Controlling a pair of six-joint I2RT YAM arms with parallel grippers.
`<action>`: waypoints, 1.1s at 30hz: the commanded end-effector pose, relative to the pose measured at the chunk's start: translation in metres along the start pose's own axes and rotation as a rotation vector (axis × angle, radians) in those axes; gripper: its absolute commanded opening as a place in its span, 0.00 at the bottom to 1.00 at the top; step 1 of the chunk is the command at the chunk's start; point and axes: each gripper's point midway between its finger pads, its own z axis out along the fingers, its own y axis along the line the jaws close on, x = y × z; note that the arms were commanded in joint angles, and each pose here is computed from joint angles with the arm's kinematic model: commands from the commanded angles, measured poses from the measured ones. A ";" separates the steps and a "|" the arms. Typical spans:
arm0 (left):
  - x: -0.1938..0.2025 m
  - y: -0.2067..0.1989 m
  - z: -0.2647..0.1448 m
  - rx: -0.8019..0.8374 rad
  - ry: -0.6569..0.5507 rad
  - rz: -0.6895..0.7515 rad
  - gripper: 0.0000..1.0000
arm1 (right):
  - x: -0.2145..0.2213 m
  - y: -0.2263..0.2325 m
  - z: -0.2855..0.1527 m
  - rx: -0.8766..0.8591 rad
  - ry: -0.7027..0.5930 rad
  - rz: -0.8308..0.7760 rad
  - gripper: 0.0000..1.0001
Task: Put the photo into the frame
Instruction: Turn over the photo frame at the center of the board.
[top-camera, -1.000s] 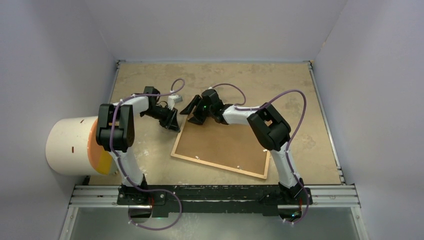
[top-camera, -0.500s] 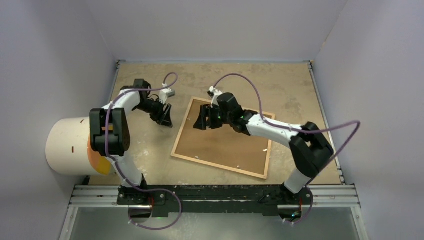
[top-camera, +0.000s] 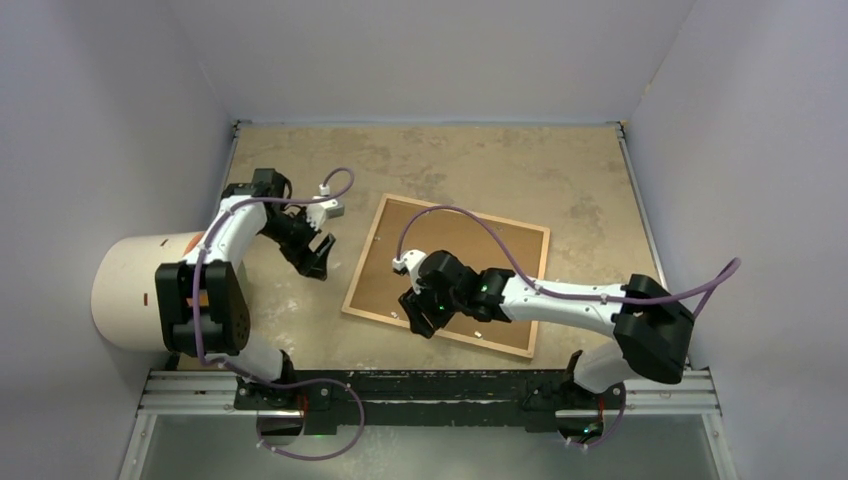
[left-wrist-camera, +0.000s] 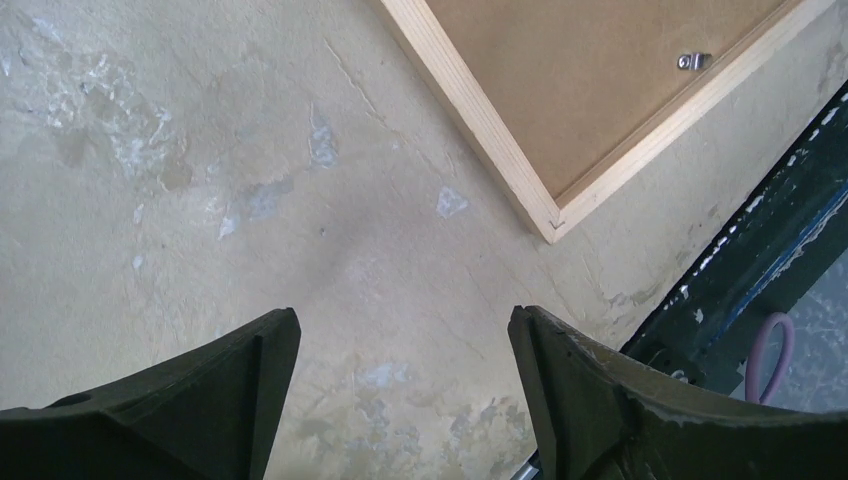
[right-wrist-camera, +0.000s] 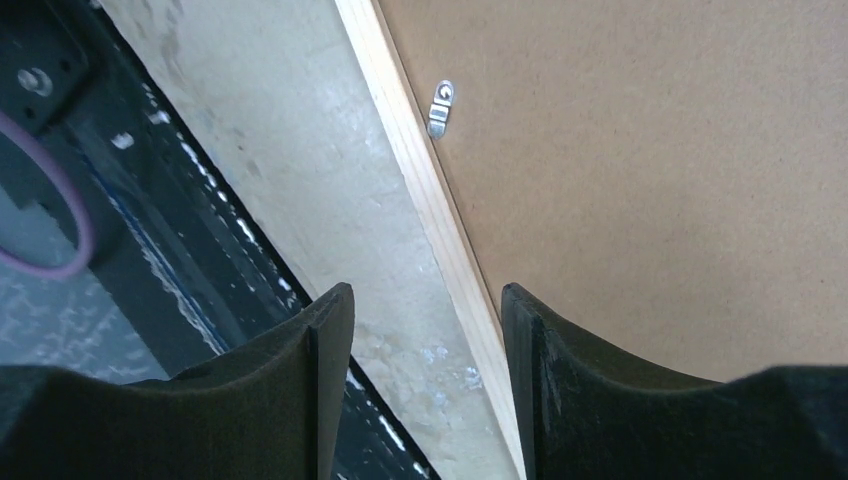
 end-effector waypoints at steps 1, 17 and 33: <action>0.008 -0.013 -0.018 -0.034 0.015 0.052 0.83 | 0.015 -0.010 0.000 0.112 0.043 -0.089 0.58; 0.012 -0.025 -0.022 -0.045 -0.015 0.059 0.88 | 0.038 -0.021 0.024 0.299 0.088 -0.192 0.49; 0.002 -0.034 -0.033 -0.080 -0.088 0.141 0.90 | 0.034 -0.026 0.028 0.337 0.077 -0.210 0.09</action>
